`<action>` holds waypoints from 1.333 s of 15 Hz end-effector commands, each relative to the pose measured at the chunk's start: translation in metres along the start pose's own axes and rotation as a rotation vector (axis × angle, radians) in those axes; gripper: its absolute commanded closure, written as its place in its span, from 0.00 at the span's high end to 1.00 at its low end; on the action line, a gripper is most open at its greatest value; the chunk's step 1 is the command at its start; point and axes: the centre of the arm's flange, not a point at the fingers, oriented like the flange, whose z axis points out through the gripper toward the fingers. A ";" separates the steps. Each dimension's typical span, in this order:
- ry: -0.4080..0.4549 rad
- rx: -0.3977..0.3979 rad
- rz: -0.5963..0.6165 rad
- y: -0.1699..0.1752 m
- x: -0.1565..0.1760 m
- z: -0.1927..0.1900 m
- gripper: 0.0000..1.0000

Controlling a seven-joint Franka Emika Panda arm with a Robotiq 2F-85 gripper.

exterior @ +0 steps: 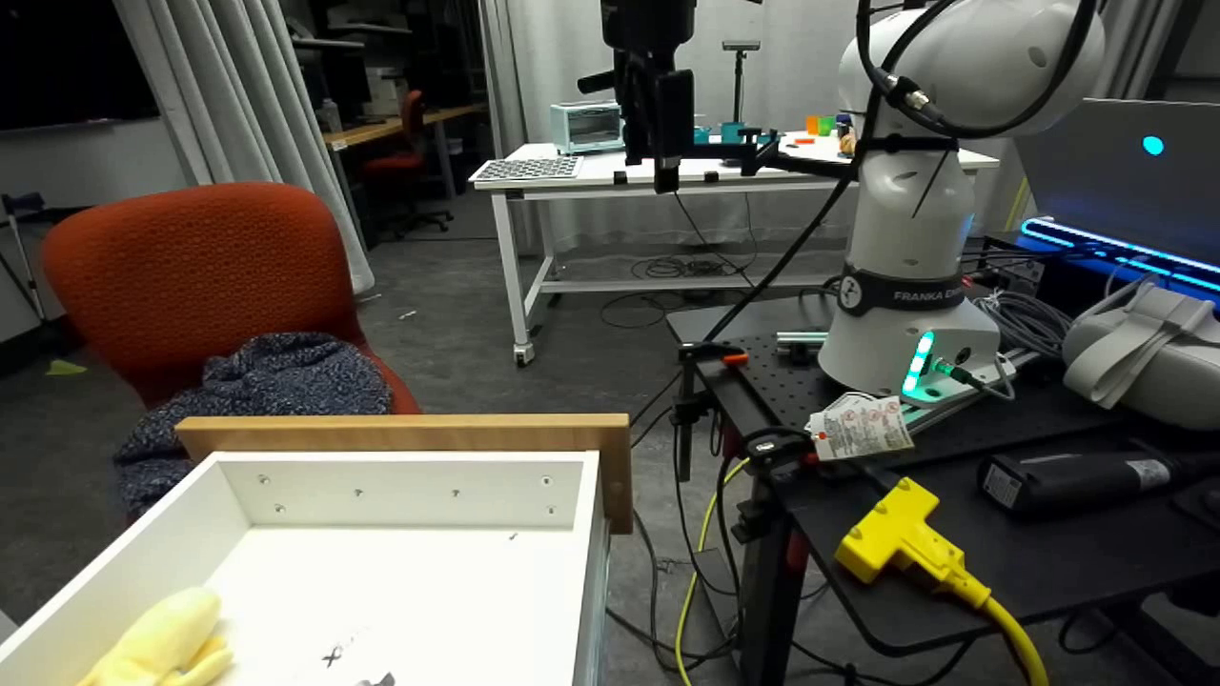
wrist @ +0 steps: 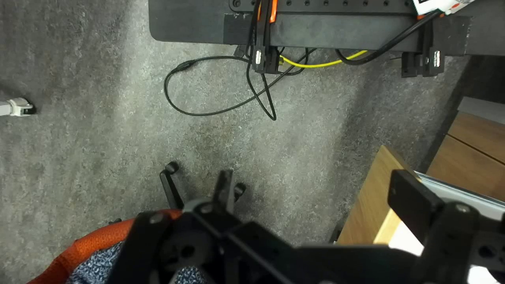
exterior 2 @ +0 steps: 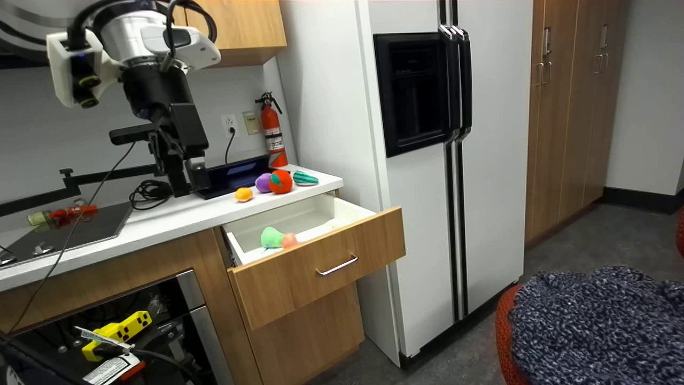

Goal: Close the open drawer on the right

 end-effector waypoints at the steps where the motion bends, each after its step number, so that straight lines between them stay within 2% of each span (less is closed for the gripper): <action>1: 0.000 0.000 0.000 0.000 0.000 0.000 1.00; 20: -0.003 0.012 0.008 0.000 0.001 0.000 1.00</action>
